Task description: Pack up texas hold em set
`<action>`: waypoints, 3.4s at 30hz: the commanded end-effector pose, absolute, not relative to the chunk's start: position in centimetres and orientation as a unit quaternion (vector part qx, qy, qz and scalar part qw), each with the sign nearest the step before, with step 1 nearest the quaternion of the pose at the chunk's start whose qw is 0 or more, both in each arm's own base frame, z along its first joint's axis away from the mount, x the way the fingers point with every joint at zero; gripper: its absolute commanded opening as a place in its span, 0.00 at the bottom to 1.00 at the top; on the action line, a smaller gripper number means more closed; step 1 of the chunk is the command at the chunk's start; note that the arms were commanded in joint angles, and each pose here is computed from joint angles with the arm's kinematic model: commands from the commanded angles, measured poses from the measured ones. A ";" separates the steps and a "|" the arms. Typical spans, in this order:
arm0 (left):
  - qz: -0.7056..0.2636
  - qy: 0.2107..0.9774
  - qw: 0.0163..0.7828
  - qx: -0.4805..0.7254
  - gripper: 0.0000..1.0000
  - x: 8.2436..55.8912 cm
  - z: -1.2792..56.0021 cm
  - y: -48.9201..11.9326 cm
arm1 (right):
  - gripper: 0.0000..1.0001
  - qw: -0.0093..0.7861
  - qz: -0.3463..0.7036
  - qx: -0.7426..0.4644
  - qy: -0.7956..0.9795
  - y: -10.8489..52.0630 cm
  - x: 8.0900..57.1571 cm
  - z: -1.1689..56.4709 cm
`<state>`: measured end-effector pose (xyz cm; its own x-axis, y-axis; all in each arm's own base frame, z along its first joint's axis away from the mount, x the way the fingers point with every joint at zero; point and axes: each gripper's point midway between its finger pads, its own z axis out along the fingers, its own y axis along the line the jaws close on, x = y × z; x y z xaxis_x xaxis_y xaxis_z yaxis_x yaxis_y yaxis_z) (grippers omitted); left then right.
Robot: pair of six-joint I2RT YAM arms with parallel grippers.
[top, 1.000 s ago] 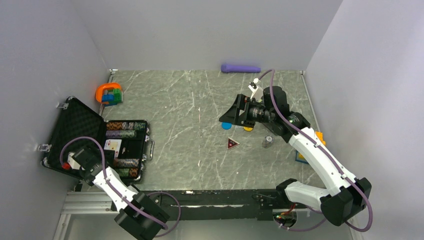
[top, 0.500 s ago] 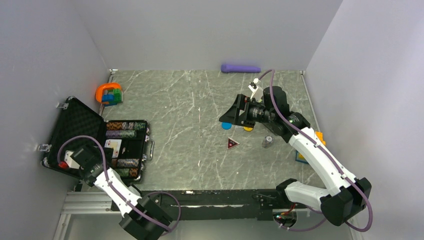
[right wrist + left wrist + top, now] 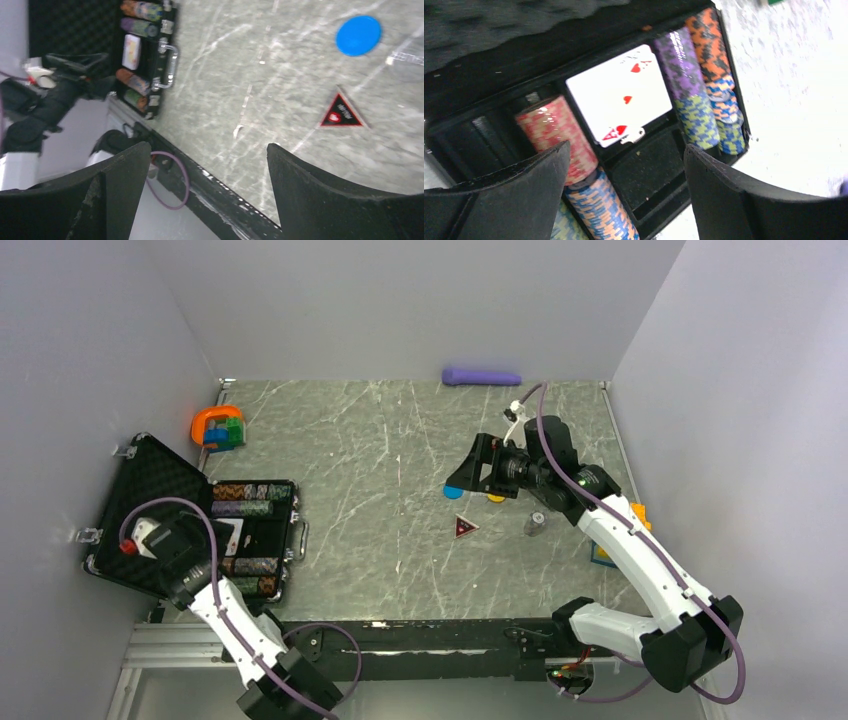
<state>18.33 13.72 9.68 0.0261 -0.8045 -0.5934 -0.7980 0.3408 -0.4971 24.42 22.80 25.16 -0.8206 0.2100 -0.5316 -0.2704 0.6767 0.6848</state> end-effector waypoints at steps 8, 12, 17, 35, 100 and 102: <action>-0.004 0.775 0.524 -0.352 0.87 23.5 18.4 10.1 | 0.85 0.355 0.161 0.013 0.921 13.9 25.8 21.8; -0.040 0.806 0.540 -0.240 0.86 26.1 20.0 6.1 | 0.77 0.333 0.081 0.041 0.938 9.3 26.4 18.4; -0.075 0.813 0.567 -0.107 0.86 29.5 23.9 0.4 | 0.78 0.322 0.025 0.068 0.944 5.4 26.7 15.7; -0.312 0.723 0.575 0.223 0.86 32.5 29.1 -17.8 | 0.69 0.208 -0.026 0.091 0.973 3.2 26.5 7.5; -0.449 0.638 0.375 0.501 0.99 19.1 23.0 -32.2 | 0.00 0.187 0.483 -0.174 0.838 27.6 19.7 25.3; -0.451 0.638 0.372 0.502 1.00 19.0 22.8 -32.4 | 0.00 0.187 0.480 -0.176 0.839 27.8 19.6 25.3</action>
